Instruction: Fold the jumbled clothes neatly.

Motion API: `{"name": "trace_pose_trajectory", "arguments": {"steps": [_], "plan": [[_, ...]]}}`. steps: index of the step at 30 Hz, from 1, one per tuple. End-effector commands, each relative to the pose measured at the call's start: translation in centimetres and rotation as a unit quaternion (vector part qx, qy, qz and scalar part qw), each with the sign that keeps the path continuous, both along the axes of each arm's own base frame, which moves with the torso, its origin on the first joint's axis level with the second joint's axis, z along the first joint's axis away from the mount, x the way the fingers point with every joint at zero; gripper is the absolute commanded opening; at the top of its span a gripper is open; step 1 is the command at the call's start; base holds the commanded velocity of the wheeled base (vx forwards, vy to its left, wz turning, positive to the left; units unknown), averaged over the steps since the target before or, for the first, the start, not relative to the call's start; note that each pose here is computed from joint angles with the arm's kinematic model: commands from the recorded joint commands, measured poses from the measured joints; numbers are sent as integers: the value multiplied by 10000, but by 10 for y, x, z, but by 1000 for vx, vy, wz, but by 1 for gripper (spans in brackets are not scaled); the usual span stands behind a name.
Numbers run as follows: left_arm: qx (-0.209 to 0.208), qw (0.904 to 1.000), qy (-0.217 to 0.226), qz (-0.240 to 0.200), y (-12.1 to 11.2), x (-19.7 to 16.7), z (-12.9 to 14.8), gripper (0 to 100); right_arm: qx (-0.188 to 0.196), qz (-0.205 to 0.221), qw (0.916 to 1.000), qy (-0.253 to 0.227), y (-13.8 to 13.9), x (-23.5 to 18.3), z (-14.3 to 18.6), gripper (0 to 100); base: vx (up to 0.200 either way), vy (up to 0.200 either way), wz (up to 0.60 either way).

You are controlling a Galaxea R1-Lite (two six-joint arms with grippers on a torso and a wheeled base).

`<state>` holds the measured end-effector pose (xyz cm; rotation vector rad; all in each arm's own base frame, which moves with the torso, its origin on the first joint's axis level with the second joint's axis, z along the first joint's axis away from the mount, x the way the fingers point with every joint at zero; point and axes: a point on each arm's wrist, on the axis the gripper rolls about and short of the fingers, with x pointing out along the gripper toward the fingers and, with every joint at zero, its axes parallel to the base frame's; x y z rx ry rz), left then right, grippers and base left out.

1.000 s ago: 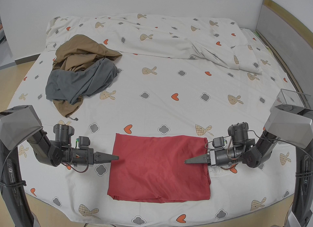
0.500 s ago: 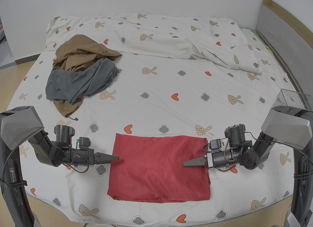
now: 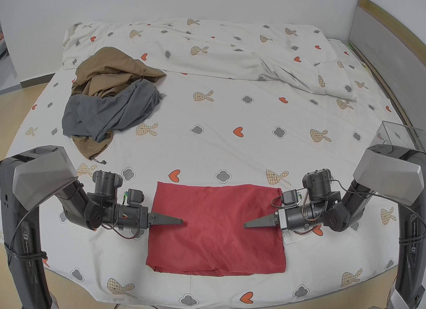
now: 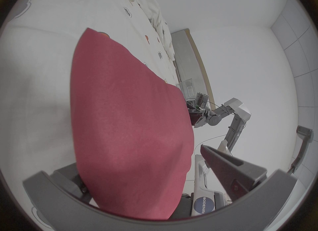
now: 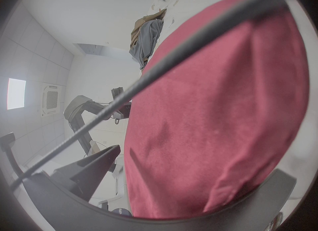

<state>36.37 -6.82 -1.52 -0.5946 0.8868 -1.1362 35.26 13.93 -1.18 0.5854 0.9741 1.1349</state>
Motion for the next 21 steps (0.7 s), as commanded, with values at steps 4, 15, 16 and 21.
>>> {"name": "trace_pose_trajectory", "arguments": {"steps": [4,15,16,21], "plan": [[2,9998,19,-206,-16,0,-4,100,86,174,9998,9,19,0,7,100,0,0,0],[-19,9990,-28,-446,-35,1,-3,100,169,337,9993,-75,38,3,13,100,0,0,0],[-23,9990,-28,-449,-36,2,-3,100,170,342,9992,-67,38,3,13,100,0,0,0],[-23,9989,-13,-462,-37,1,-3,100,171,336,9993,-83,39,4,14,100,0,0,0]]}}
